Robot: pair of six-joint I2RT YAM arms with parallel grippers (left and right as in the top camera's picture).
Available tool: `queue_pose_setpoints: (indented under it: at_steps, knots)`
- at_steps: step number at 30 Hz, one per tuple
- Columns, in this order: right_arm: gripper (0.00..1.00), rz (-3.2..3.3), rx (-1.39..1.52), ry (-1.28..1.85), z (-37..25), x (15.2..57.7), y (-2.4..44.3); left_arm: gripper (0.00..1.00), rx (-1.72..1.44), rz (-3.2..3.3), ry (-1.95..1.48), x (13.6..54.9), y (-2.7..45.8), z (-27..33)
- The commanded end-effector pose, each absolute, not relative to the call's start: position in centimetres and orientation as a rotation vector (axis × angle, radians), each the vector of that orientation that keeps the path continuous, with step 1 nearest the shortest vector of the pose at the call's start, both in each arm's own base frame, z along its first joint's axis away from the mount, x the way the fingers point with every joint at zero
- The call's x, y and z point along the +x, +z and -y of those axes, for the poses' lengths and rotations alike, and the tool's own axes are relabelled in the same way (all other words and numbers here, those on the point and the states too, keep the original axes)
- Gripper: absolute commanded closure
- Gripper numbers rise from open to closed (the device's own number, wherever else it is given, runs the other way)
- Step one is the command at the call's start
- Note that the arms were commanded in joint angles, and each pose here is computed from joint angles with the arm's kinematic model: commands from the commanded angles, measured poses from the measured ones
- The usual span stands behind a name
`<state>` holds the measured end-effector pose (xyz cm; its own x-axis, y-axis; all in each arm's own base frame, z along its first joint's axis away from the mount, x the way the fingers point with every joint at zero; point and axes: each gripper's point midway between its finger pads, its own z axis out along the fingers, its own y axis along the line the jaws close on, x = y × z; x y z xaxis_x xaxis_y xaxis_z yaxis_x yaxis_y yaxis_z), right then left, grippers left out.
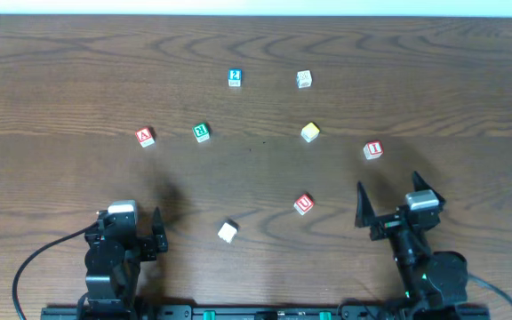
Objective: Spell out Ai2
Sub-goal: 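Raise the right gripper and open it toward the red I block, then move the right gripper over the red I block and grasp it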
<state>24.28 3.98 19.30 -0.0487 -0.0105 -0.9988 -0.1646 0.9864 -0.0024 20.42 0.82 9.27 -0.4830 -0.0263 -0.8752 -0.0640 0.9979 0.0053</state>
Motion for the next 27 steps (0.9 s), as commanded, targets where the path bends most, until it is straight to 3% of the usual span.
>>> queue_pose_setpoints:
  at_steps: [1,12,20,27]
  knots:
    - [0.0,-1.659,-0.038,0.093,-2.5,25.2,19.0,0.05,-0.069,-2.076,0.066,20.4,9.0,-1.1]
    - [0.01,-1.914,0.033,0.034,0.0,31.7,20.0,0.05,-0.069,-2.076,0.066,20.4,9.0,-1.1]
    - [0.01,-2.129,0.028,0.078,-0.1,38.3,17.5,0.05,-0.069,-2.076,0.066,20.4,9.0,-1.1]
    - [0.01,-2.168,-0.008,0.152,-1.2,40.4,17.2,0.05,-0.069,-2.076,0.066,20.4,9.0,-1.1]
